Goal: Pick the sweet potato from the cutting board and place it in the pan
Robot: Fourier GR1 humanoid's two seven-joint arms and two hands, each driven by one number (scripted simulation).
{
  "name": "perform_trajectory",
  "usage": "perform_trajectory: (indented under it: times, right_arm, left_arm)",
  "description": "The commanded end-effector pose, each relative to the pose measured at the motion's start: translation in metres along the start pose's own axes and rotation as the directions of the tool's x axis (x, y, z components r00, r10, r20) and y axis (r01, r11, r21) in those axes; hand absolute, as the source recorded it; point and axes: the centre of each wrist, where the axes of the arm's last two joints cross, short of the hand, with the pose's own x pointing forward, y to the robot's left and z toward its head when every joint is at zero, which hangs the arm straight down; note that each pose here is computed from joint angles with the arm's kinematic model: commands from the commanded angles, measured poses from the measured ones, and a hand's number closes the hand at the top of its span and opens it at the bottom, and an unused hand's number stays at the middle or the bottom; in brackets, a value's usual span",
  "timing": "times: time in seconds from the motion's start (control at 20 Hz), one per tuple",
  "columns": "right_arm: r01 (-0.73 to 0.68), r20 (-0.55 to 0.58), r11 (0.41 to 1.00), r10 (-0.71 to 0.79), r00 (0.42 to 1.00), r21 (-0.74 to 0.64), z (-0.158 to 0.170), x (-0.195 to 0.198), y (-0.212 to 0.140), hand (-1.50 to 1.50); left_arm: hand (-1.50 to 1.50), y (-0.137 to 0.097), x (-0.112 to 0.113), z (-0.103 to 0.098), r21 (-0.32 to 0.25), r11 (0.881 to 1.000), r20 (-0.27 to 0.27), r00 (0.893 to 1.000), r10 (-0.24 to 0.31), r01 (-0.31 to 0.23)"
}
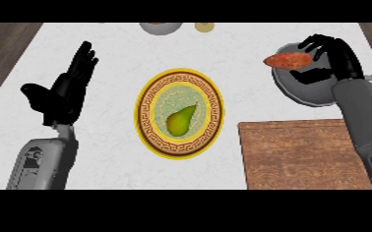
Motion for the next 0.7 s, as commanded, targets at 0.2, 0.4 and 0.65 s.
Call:
perform_trajectory:
  times: [0.2,0.4,0.65]
  right_arm:
    - [0.182,-0.054,0.963,-0.174,0.983,0.197,0.012,-0.022,0.017,-1.50]
    - [0.250,0.026,0.963,-0.253,0.967,0.099,0.009,-0.025,0.004,-1.50]
    - [0.439,0.104,0.898,-0.434,0.895,-0.027,0.011,-0.038,-0.020,-1.50]
  left_arm:
    - [0.00,-0.002,-0.002,0.003,-0.016,1.000,-0.004,1.000,0.001,-0.001]
    - [0.00,0.010,-0.009,0.008,-0.002,1.000,0.007,1.000,0.007,-0.007]
    - [0.00,0.008,-0.007,0.004,0.016,1.000,-0.020,1.000,-0.003,0.003]
